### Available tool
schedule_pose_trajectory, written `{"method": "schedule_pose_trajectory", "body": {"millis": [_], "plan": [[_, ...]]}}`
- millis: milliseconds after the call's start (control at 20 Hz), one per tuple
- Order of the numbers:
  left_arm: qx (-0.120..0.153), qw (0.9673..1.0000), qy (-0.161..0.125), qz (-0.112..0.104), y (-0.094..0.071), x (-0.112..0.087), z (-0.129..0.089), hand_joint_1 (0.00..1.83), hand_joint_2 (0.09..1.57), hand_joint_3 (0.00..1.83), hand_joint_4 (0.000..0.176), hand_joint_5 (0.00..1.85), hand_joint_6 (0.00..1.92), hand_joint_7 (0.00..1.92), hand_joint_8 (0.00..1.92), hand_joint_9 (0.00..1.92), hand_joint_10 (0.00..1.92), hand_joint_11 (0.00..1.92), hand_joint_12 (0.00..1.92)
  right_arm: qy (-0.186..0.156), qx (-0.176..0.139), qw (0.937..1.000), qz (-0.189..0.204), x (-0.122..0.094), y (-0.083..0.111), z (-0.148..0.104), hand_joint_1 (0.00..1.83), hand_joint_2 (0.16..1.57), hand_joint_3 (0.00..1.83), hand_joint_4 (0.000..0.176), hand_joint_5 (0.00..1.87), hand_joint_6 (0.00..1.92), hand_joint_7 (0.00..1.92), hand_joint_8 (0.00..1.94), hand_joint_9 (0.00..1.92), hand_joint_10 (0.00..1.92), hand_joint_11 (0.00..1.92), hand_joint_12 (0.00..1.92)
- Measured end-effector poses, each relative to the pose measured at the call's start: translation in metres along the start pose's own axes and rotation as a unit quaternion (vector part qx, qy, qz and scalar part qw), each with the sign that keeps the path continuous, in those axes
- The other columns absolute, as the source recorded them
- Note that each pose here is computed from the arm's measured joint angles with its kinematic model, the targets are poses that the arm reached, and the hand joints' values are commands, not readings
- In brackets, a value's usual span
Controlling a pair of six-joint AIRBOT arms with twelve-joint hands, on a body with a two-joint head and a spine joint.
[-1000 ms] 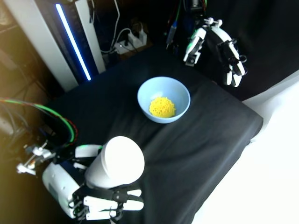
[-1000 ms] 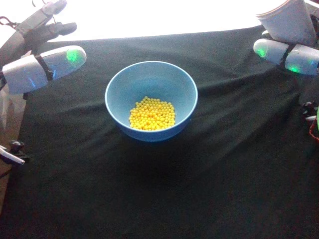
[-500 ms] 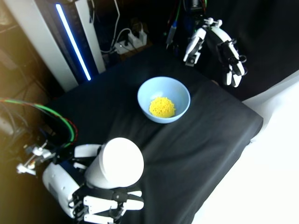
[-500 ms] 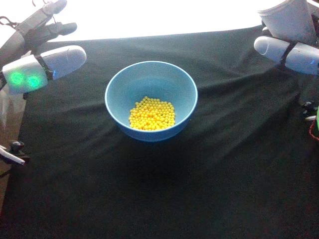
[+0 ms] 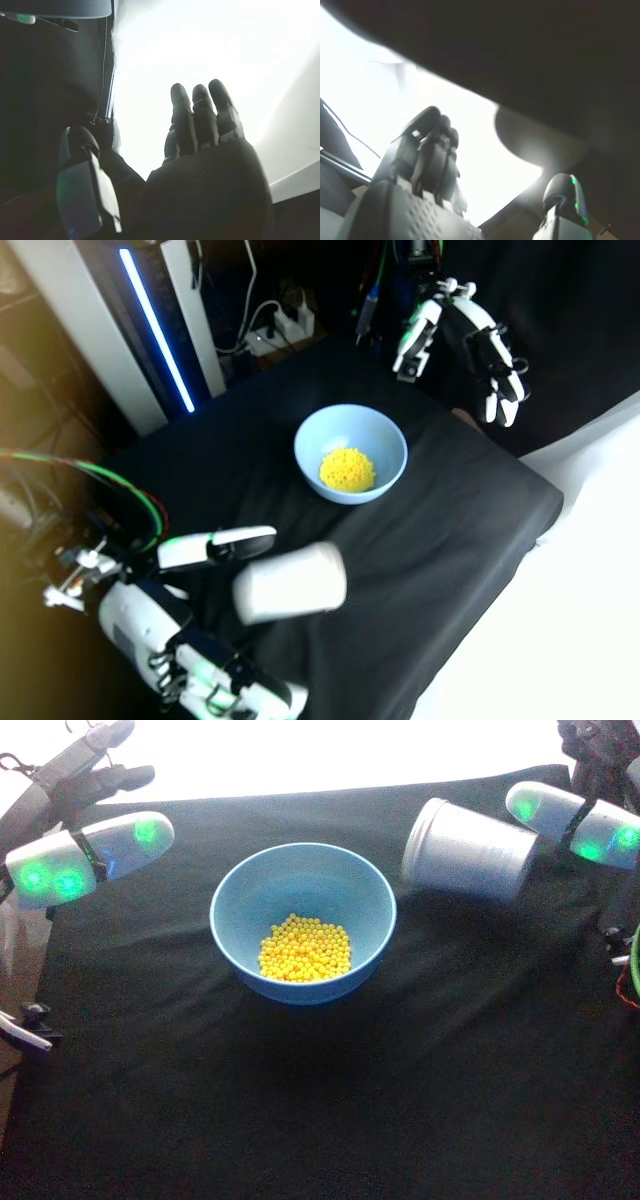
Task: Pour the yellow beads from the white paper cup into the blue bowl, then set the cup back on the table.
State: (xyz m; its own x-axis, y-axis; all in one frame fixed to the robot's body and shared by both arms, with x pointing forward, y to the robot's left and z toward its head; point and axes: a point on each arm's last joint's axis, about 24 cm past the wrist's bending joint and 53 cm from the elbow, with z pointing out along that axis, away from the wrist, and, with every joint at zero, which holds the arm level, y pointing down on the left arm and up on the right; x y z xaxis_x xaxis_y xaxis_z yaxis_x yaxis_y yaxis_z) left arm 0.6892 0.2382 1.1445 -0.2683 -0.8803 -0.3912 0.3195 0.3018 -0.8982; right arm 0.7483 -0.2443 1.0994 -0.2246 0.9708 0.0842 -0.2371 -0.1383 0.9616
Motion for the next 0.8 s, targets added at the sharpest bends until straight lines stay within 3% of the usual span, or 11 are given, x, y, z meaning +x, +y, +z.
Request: {"method": "schedule_pose_trajectory", "body": {"millis": [150, 350, 450, 500, 550, 600, 700, 800], "plan": [[0.000, 1.0000, -0.002, -0.001, 0.000, -0.001, 0.000, 0.49, 0.90, 0.00, 0.007, 0.14, 0.00, 0.51, 0.00, 0.32, 0.00, 0.00, 0.68, 0.002, 0.000, 1.0000, 0.000, 0.001, 0.000, 0.000, 0.87, 0.78, 0.00, 0.176, 0.00, 0.00, 0.04, 0.00, 0.01, 0.00, 0.00, 0.22], [0.000, 1.0000, -0.002, -0.004, 0.000, -0.001, -0.001, 0.49, 0.90, 0.00, 0.008, 0.14, 0.00, 0.51, 0.00, 0.34, 0.00, 0.00, 0.74, 0.009, -0.002, 0.9999, 0.007, 0.001, 0.004, 0.000, 0.83, 0.76, 0.00, 0.176, 0.00, 0.00, 0.02, 0.00, 0.02, 0.00, 0.00, 0.26], [0.000, 1.0000, -0.003, -0.007, 0.000, -0.002, -0.001, 0.49, 0.91, 0.00, 0.005, 0.13, 0.00, 0.50, 0.00, 0.33, 0.00, 0.00, 0.72, 0.023, -0.005, 0.9997, -0.002, 0.001, 0.013, 0.001, 0.84, 0.70, 0.00, 0.176, 0.00, 0.00, 0.00, 0.00, 0.00, 0.00, 0.00, 0.14], [0.002, 1.0000, -0.005, -0.008, -0.001, -0.003, -0.001, 0.48, 0.91, 0.00, 0.013, 0.13, 0.00, 0.49, 0.00, 0.32, 0.00, 0.00, 0.71, 0.027, -0.008, 0.9996, -0.008, 0.000, 0.017, 0.002, 0.82, 0.70, 0.00, 0.176, 0.00, 0.00, 0.00, 0.00, 0.00, 0.00, 0.00, 0.10], [0.003, 1.0000, -0.004, -0.005, -0.001, -0.004, 0.000, 0.47, 0.92, 0.00, 0.001, 0.12, 0.00, 0.48, 0.00, 0.32, 0.00, 0.00, 0.68, 0.032, -0.010, 0.9993, -0.014, -0.001, 0.021, 0.002, 0.86, 0.72, 0.00, 0.176, 0.00, 0.00, 0.00, 0.00, 0.00, 0.00, 0.00, 0.18], [0.003, 1.0000, -0.007, -0.006, 0.000, -0.005, 0.000, 0.47, 0.93, 0.00, 0.000, 0.12, 0.00, 0.48, 0.00, 0.31, 0.00, 0.00, 0.62, 0.033, -0.013, 0.9992, -0.018, -0.003, 0.024, 0.003, 0.80, 0.69, 0.00, 0.176, 0.00, 0.00, 0.03, 0.00, 0.05, 0.00, 0.00, 0.34], [0.002, 0.9999, -0.009, -0.006, 0.000, -0.006, 0.000, 0.47, 0.93, 0.00, 0.000, 0.11, 0.00, 0.48, 0.00, 0.29, 0.00, 0.00, 0.58, 0.041, -0.015, 0.9987, -0.025, -0.003, 0.028, 0.003, 0.82, 0.70, 0.00, 0.176, 0.00, 0.00, 0.00, 0.00, 0.08, 0.00, 0.00, 0.11], [0.004, 0.9999, -0.009, -0.006, -0.001, -0.006, 0.000, 0.45, 0.91, 0.00, 0.013, 0.12, 0.00, 0.48, 0.00, 0.32, 0.01, 0.03, 0.60, 0.048, -0.014, 0.9983, -0.031, 0.000, 0.029, 0.003, 0.83, 0.68, 0.00, 0.176, 0.00, 0.00, 0.01, 0.00, 0.02, 0.00, 0.00, 0.01]]}}
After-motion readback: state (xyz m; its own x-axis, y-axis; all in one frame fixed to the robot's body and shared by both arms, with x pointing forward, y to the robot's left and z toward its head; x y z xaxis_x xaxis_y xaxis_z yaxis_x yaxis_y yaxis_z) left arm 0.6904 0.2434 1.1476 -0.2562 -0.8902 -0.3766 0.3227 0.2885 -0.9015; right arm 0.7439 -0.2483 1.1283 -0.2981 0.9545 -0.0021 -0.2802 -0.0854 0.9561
